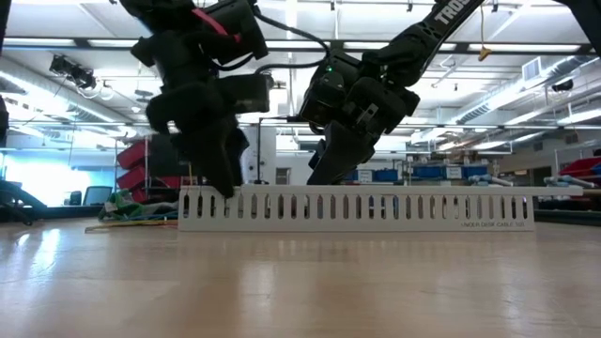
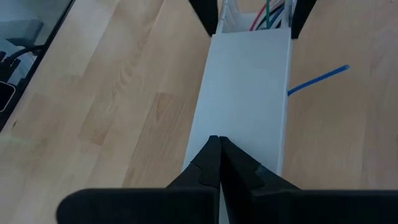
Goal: Ziptie cables
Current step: Close the white cable duct
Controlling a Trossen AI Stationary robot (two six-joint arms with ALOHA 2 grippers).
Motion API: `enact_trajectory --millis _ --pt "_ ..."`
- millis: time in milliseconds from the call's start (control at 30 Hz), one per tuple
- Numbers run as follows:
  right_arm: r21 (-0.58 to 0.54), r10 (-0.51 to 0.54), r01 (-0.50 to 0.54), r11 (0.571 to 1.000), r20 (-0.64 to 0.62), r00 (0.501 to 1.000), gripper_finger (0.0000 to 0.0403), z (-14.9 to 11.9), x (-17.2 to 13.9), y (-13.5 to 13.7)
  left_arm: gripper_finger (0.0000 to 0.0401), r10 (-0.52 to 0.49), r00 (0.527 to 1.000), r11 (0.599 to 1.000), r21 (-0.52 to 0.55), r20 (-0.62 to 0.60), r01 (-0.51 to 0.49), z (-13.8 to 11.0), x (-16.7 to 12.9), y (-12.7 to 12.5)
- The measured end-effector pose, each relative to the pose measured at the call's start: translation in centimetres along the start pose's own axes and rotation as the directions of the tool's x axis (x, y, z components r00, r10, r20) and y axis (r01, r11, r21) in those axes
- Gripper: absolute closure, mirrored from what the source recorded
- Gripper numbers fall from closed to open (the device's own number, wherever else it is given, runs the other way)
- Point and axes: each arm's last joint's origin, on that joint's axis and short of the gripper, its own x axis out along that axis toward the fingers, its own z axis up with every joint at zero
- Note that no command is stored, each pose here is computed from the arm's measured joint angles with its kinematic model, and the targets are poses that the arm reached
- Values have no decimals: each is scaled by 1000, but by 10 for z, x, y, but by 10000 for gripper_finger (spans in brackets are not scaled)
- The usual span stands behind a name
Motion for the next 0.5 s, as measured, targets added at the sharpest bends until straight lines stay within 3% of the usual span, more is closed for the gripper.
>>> enact_trajectory --millis 300,500 --pt "4 3 -2 1000 -11 1000 403 -1 0 0 130 11 997 1000 -14 -78 -13 -8 -1 0" --pt "2 5 -5 1000 -6 1000 403 0 0 0 130 19 999 999 -33 -41 -21 -5 -1 0"
